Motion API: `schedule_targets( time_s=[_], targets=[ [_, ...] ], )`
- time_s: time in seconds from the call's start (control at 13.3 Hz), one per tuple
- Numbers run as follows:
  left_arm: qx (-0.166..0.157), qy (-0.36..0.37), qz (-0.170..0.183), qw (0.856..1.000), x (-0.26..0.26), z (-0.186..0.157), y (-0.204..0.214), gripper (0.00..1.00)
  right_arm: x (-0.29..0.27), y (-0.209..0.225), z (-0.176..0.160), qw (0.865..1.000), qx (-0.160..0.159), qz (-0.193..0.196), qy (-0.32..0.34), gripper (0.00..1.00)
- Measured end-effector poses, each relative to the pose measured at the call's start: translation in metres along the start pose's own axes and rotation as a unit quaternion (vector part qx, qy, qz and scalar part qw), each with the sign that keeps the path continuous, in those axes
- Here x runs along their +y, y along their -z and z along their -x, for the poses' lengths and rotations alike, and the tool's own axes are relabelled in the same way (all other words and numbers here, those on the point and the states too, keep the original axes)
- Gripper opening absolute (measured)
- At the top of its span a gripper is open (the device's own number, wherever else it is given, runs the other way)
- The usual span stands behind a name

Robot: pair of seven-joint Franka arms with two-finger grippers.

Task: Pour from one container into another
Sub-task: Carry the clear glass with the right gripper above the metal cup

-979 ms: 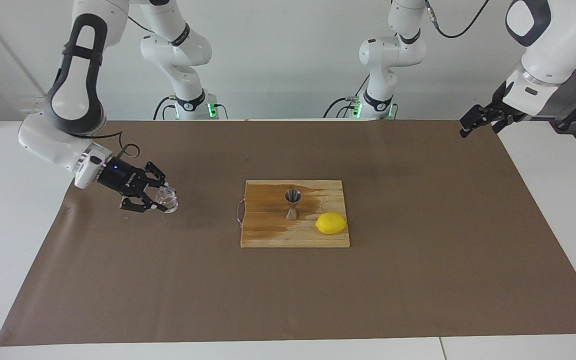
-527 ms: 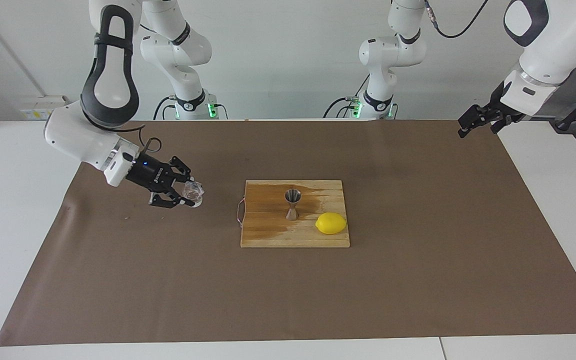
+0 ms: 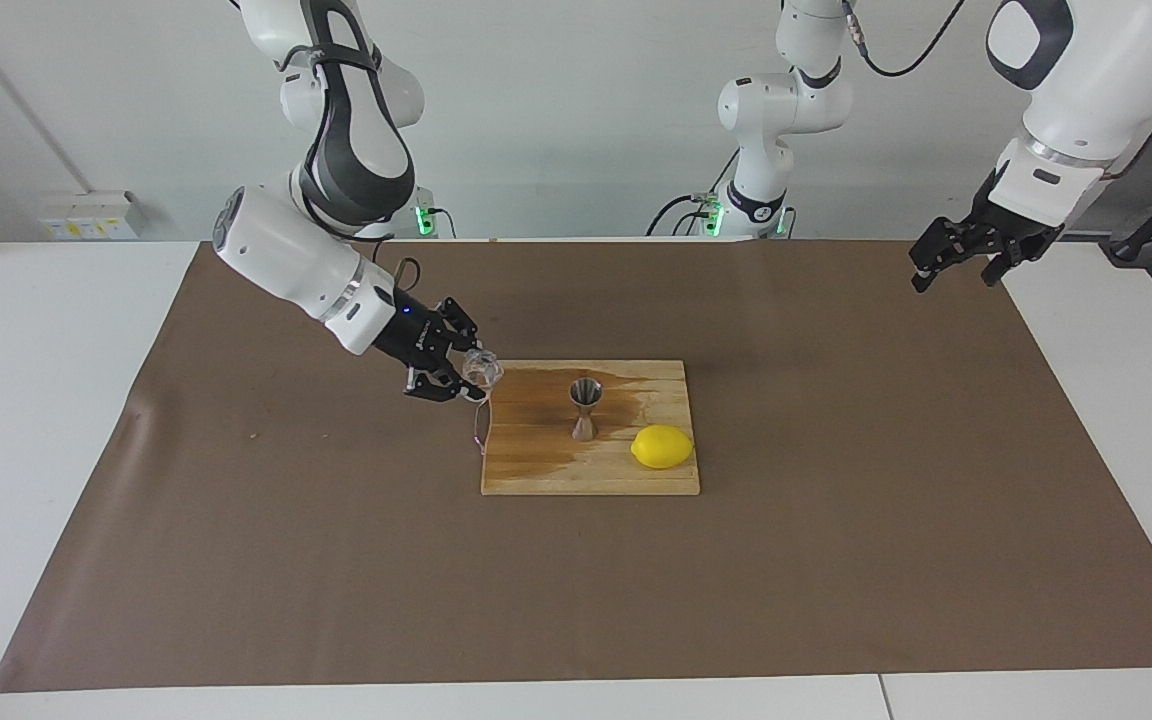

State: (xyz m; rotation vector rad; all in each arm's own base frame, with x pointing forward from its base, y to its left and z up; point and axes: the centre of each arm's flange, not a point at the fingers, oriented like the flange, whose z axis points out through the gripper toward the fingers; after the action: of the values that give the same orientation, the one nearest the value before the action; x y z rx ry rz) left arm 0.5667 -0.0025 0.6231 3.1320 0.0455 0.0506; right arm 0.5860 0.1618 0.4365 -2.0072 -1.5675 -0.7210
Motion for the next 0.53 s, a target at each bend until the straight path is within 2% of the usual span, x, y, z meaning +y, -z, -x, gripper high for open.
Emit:
schedule_targets(
  time_s=[0.3,0.53],
  targets=[
    [0.013,-0.008,0.0,1.0,0.0,-0.003,0.002,1.0,-0.019,-0.023,-0.025,0.999,-0.035,-0.008,0.005,0.48],
    [0.013,-0.029,0.0,1.0,-0.001,-0.003,0.002,1.0,-0.025,-0.03,-0.034,0.999,-0.047,-0.005,0.001,0.48]
  ],
)
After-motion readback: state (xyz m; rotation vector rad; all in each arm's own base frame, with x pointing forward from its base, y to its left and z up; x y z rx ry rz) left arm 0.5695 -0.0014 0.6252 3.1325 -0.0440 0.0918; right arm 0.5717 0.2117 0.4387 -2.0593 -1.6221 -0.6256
